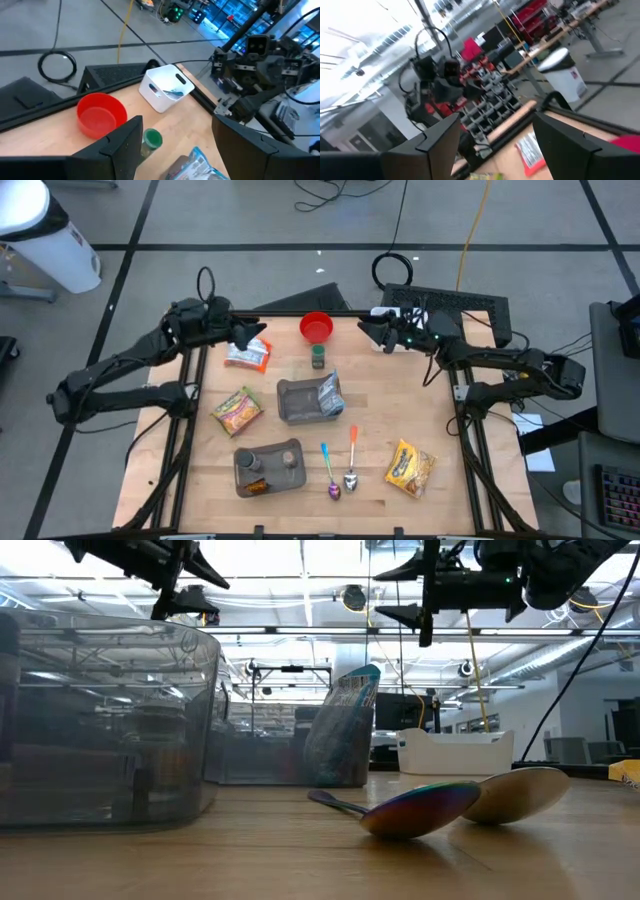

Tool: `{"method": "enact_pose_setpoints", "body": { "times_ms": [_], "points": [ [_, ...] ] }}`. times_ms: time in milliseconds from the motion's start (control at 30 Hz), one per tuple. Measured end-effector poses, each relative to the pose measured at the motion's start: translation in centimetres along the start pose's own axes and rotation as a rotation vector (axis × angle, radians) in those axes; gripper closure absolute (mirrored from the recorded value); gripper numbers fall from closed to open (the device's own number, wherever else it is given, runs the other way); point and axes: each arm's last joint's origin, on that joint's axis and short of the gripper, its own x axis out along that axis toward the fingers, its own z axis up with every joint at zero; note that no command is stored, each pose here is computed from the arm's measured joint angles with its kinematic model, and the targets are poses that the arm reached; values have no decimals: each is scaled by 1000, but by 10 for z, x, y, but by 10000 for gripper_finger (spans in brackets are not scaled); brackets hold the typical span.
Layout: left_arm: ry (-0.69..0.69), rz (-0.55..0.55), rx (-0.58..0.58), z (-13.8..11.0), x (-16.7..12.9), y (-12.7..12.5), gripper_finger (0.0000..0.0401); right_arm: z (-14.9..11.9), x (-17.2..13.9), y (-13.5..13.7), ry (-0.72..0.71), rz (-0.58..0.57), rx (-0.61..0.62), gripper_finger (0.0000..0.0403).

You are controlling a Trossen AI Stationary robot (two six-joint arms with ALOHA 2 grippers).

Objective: Pick & Place Food Item
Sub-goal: Put the orange noodle pack into the top black bin

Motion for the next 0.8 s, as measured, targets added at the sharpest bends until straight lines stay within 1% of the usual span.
{"method": "enact_pose_setpoints", "body": {
  "times_ms": [133, 233, 333, 400, 500, 600, 667, 800],
  "points": [
    [44, -14, -25, 1, -2, 8, 158, -2, 0, -2, 24, -22, 11, 160],
    [62, 7, -35, 2, -3, 12, 158, -2, 0, -2, 23, -21, 11, 160],
    [78, 73, 11, 12, -8, 10, 158, -2, 0, -2, 24, -22, 12, 161],
    [109, 152, 54, 21, -9, 6, 158, -2, 0, -2, 24, -22, 12, 161],
    [224, 289, 84, 31, -2, 7, 158, -2, 0, -3, 25, -26, 13, 161],
    [406, 407, 50, 32, 10, 21, 158, -3, 0, -3, 27, -27, 14, 161],
    [501, 441, 12, 30, 20, 31, 158, -3, 0, -3, 31, -29, 14, 161],
    [595, 444, -49, 25, 40, 51, 158, -7, 0, -3, 60, -37, 23, 161]
  ]
}}
